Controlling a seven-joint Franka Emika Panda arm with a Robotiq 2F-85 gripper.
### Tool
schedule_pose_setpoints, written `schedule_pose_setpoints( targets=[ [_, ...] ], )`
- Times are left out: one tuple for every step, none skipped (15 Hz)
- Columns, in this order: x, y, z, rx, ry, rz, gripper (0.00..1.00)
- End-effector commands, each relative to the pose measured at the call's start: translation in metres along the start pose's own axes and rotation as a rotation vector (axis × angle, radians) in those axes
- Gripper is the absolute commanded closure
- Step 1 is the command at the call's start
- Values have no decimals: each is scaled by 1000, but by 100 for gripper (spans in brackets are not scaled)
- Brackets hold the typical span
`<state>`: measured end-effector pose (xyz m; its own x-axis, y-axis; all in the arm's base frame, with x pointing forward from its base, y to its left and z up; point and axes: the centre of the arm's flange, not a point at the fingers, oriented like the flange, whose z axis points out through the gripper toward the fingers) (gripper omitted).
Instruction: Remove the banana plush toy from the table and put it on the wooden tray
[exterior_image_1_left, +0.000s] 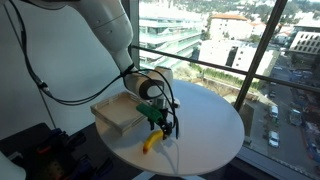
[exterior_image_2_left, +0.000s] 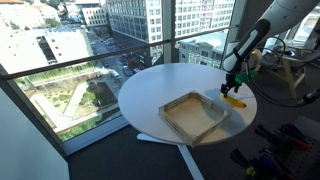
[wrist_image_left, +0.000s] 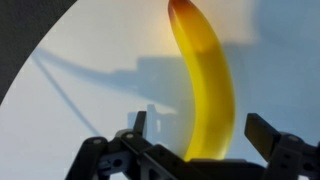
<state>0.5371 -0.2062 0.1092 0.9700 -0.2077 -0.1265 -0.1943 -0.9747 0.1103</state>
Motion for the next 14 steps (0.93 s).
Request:
schedule_pose_setpoints(
  targets=[
    [0, 0, 0, 0, 0, 0, 0],
    [0, 0, 0, 0, 1, 0, 0],
    [0, 0, 0, 0, 1, 0, 0],
    [0, 0, 0, 0, 1, 0, 0],
    [0, 0, 0, 0, 1, 0, 0],
    [0, 0, 0, 0, 1, 0, 0],
    [0, 0, 0, 0, 1, 0, 0],
    [1, 0, -1, -1, 3, 2, 0],
    [2, -1, -1, -1, 2, 2, 0],
    [2, -3, 0, -1, 4, 1, 0],
    [3, -4, 0, 1, 5, 1, 0],
    [4, -6, 1, 1, 5, -1, 0],
    [4, -7, 1, 4, 9, -3, 0],
    [4, -8, 2, 8, 12, -5, 0]
  ],
)
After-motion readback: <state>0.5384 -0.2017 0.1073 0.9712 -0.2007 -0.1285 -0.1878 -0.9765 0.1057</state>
